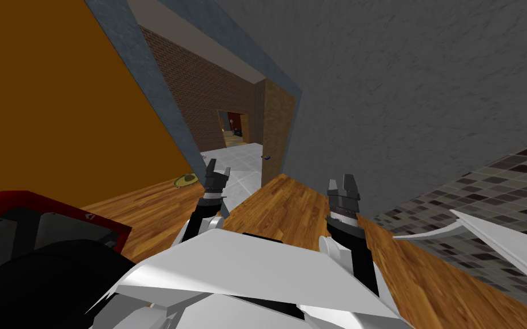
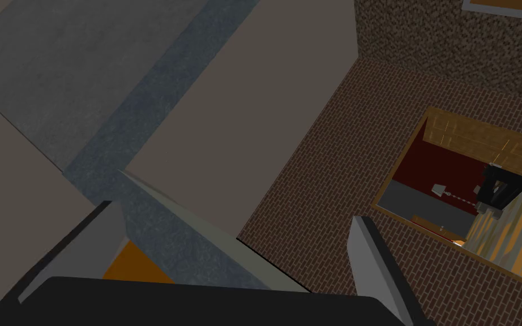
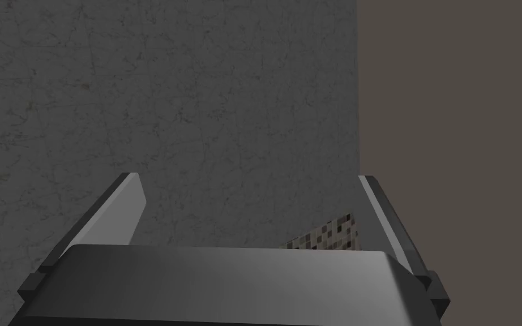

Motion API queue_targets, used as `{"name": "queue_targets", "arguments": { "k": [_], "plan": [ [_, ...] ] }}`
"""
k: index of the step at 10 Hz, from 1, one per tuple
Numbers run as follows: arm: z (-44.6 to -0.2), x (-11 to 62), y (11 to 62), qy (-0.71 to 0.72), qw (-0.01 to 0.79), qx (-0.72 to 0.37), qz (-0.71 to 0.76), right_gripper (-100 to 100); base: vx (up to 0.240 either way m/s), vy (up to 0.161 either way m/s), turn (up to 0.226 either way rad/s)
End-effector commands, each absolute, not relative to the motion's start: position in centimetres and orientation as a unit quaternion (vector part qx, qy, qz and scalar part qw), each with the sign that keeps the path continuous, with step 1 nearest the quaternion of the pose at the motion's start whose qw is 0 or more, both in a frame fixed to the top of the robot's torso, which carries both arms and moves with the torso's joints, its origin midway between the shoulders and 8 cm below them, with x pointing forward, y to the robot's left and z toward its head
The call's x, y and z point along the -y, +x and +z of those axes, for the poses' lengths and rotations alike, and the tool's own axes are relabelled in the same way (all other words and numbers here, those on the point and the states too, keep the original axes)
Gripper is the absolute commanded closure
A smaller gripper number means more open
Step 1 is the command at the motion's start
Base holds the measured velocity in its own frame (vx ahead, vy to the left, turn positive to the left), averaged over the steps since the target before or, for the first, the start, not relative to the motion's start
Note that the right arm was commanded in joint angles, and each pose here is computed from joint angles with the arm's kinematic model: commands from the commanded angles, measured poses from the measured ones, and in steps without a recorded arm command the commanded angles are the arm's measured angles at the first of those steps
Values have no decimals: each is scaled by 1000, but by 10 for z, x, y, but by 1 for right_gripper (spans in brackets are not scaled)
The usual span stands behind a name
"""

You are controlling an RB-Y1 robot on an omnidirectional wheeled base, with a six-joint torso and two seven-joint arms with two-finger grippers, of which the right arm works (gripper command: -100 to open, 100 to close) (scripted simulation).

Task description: Push the door open

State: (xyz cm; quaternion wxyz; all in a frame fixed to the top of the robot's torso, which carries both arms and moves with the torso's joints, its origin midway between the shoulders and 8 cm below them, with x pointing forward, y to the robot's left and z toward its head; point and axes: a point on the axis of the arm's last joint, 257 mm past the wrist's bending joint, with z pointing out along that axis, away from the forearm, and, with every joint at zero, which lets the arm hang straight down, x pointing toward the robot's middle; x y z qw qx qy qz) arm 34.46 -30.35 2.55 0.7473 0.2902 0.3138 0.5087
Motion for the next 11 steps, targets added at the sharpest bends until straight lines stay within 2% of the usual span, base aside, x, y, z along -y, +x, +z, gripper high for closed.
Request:
{"name": "queue_targets", "arguments": {
  "k": [1,6,11],
  "plan": [
    [16,295,353,293,735,-319,522,-100,130,-2,-8],
    [-8,271,372,300,702,-333,553,-100,192,-22,-2],
    [-35,240,390,306,664,-350,585,-100,138,-19,-3]
  ]
}}
